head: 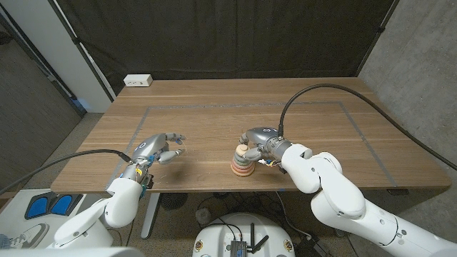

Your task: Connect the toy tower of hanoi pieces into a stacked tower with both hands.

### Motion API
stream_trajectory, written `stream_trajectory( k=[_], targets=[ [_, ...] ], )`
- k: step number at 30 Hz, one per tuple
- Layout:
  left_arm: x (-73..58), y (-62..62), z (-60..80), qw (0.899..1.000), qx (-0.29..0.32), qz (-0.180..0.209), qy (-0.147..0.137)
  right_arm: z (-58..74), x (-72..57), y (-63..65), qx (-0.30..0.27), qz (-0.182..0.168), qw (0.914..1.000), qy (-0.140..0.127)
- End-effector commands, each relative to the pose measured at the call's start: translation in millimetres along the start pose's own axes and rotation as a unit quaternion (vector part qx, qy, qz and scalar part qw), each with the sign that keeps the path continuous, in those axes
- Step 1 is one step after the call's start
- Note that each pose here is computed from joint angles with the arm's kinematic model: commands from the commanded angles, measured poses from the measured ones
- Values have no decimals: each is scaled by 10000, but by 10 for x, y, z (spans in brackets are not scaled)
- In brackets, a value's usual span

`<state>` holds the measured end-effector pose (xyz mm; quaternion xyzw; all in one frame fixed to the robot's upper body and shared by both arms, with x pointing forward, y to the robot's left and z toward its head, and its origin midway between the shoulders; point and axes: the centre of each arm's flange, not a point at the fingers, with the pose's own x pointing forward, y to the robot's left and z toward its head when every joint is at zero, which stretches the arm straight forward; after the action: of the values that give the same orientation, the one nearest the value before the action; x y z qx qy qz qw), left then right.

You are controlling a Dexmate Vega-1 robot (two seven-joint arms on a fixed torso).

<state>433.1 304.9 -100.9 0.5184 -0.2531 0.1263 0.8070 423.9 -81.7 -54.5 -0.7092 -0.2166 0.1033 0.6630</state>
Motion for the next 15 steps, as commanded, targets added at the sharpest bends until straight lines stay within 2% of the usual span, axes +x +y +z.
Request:
stream_trajectory(
  k=[1, 15],
  targets=[
    [-2, 1, -34, 10000, -19, 5, 6, 54, -10, 28, -155, 27, 9999, 52],
    [6, -10, -54, 10000, -24, -38, 13, -27, 47, 92, -81, 127, 9998, 158]
  ],
)
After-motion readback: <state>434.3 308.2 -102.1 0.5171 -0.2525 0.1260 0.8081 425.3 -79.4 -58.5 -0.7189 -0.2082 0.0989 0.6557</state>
